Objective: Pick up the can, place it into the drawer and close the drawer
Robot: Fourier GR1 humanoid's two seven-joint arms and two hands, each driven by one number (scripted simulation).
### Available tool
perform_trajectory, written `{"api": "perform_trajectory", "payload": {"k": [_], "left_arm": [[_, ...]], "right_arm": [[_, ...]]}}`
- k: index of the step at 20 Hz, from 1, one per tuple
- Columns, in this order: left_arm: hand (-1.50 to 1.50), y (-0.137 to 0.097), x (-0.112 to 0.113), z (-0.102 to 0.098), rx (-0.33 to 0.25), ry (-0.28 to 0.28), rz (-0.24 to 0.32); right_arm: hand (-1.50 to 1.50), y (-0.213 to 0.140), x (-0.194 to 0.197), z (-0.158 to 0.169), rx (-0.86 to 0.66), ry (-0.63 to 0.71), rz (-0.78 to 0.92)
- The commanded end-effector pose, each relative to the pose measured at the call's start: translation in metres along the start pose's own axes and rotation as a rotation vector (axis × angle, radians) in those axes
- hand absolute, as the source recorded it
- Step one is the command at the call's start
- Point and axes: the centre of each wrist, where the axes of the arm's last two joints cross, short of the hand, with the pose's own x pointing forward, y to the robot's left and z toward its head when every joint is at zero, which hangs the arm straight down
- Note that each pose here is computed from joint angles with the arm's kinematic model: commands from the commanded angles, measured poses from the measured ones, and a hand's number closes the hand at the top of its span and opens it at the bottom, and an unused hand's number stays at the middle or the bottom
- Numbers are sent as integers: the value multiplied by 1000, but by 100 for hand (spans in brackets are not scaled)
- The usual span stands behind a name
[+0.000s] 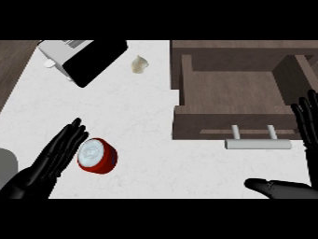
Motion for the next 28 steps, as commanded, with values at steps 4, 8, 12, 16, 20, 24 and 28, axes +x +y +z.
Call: {"api": "perform_trajectory", "payload": {"k": [4,8,12,16,20,24,28], "left_arm": [[-150,0,9,23,5,27,31],[-150,22,15,16,44,54,52],[-150,30,5,10,73,87,48],[-150,27,6,-14,68,101,29],[-150,22,-22,4,87,82,27],[-150,12,-48,-8,53,106,45],[-150,15,-77,-15,78,120,22]], "right_arm": [[-150,-19,1,5,-21,45,4],[-150,-16,-22,18,-1,37,13],[-150,-27,-24,35,-14,26,-4],[-150,-23,-24,34,-11,42,5],[-150,-35,-31,34,-17,16,14],[-150,-29,-22,39,-20,37,21],[-150,-37,-31,40,-26,13,17]]}}
